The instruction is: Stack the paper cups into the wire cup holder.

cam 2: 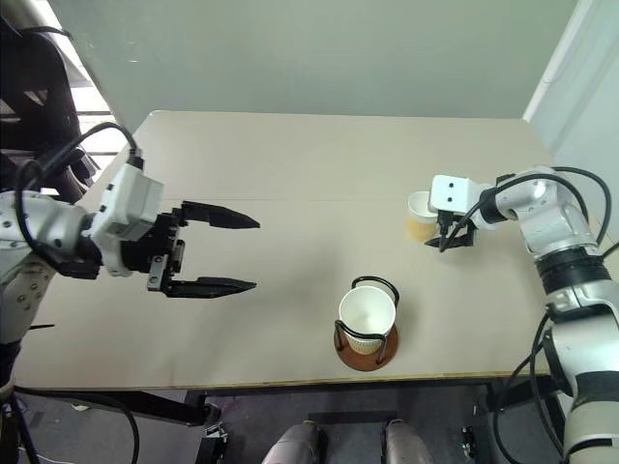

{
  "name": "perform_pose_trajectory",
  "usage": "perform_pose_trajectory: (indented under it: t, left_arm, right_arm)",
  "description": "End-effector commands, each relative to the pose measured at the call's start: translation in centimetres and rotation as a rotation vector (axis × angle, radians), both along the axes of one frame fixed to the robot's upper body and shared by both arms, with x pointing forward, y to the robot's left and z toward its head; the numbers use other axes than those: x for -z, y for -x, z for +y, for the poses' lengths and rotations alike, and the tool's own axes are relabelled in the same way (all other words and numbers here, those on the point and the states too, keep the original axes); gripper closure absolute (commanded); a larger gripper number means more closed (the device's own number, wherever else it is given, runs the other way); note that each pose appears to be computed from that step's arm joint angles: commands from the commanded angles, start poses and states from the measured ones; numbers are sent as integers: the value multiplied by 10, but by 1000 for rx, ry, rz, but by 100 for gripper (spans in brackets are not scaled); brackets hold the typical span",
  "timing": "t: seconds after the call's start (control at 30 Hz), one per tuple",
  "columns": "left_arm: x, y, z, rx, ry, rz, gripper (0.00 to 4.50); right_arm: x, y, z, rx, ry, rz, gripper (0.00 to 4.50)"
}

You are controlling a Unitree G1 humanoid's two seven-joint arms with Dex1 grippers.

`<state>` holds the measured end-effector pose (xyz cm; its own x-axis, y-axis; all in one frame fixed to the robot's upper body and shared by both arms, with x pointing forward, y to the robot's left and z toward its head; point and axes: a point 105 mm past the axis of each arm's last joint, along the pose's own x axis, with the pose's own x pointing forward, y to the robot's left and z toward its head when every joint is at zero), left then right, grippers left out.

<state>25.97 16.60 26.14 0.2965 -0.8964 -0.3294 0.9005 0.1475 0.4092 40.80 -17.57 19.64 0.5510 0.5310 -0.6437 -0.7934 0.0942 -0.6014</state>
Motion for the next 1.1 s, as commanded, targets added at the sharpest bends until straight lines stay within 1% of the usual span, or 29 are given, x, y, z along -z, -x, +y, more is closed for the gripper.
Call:
perform_pose_trajectory:
  t: [0.03,0.33,0.37,0.4,0.47,0.63,0.67,0.7,0.73,0.77,0.9,0.93,1.03,1.1]
  left_arm:
    - [-13,8,3,-38,5,-59,4]
    - [-14,16,8,-105,0,-68,4]
    - [-14,17,9,-109,-1,-67,0]
    - [-13,18,9,-111,-2,-66,0]
    - [-13,20,9,-115,-5,-64,0]
    - [-16,20,14,-137,-13,-70,0]
    - [-16,20,15,-139,-15,-70,0]
    - [-17,20,16,-140,-16,-69,0]
    - [-16,20,16,-139,-17,-68,0]
    - [-16,20,16,-136,-18,-66,0]
    - [-17,19,16,-127,-14,-62,0]
    - [-17,18,17,-120,-12,-56,0]
    - [-17,18,18,-88,-10,-36,0]
    - [-17,21,19,-48,-16,-8,0]
  right_arm:
    - [-7,-10,2,5,27,-47,16]
    - [11,-25,11,26,68,-48,16]
    - [11,-26,11,25,68,-47,53]
    - [11,-27,12,25,68,-50,70]
    - [12,-27,14,21,66,-50,128]
    - [10,-25,17,-5,56,-36,316]
    - [9,-24,18,-15,51,-28,348]
    - [9,-23,18,-23,48,-24,393]
    - [8,-23,19,-27,45,-24,424]
    - [5,-23,19,-28,38,-34,446]
    - [-16,-16,21,-80,-12,-48,446]
    - [-27,-11,21,-106,-32,-61,446]
    - [-56,7,21,-183,-84,-82,446]
    - [-80,27,18,-228,-122,-97,446]
